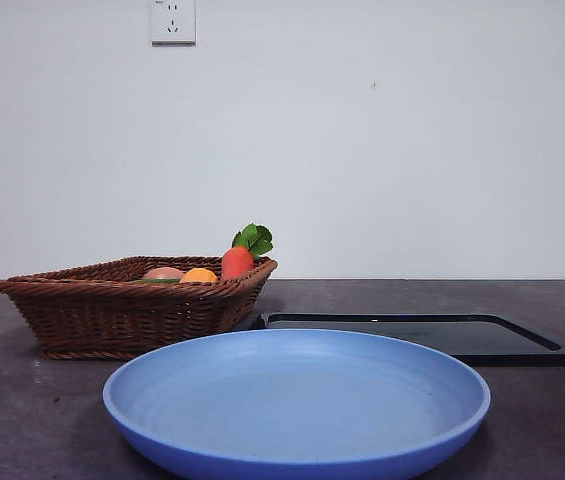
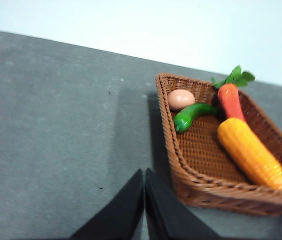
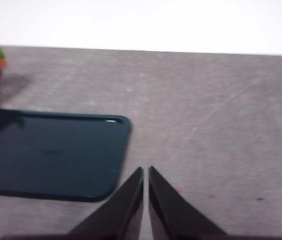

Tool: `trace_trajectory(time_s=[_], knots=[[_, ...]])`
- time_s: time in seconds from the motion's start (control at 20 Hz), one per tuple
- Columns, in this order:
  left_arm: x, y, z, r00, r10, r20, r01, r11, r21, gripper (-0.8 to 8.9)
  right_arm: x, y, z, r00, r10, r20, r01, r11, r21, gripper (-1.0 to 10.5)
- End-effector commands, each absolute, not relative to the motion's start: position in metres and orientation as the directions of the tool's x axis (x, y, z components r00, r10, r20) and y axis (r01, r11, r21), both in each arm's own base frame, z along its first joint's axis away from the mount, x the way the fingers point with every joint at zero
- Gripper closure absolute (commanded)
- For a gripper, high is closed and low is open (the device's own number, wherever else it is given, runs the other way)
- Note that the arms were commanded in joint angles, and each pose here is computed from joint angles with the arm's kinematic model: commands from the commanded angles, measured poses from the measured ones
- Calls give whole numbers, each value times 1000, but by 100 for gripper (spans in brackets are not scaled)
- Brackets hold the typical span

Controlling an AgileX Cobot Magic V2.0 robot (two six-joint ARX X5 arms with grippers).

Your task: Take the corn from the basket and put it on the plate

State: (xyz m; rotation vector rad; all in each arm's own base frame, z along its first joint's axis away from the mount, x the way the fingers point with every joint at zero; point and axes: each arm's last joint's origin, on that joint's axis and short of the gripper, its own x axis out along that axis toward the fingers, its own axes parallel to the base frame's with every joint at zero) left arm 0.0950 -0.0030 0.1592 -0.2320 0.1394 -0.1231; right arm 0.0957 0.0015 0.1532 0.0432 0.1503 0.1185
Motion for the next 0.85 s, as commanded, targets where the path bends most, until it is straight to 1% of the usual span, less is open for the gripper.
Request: trace_trajectory(time_s=[0.05, 0.2, 0.45, 0.6, 0.85], knots=[[96, -3, 152, 982, -134, -130, 73, 916, -394, 810, 96, 3, 153, 977, 160, -144, -127, 968, 215, 945], [96, -3, 152, 982, -139, -131, 68, 894, -443, 810, 96, 3, 153, 977, 160, -144, -120, 959, 255, 945], [95, -5, 159, 969, -213, -122, 121, 848, -516, 810, 94, 4, 160, 968, 219, -123, -169, 930, 327, 945], [91, -6, 170, 960, -249, -130, 147, 841, -521, 809, 91, 5, 172, 967, 232, -106, -176, 908, 379, 945], [82, -7, 195, 950, -264, -165, 145, 844, -516, 809, 83, 6, 199, 962, 245, -124, -181, 906, 383, 945]])
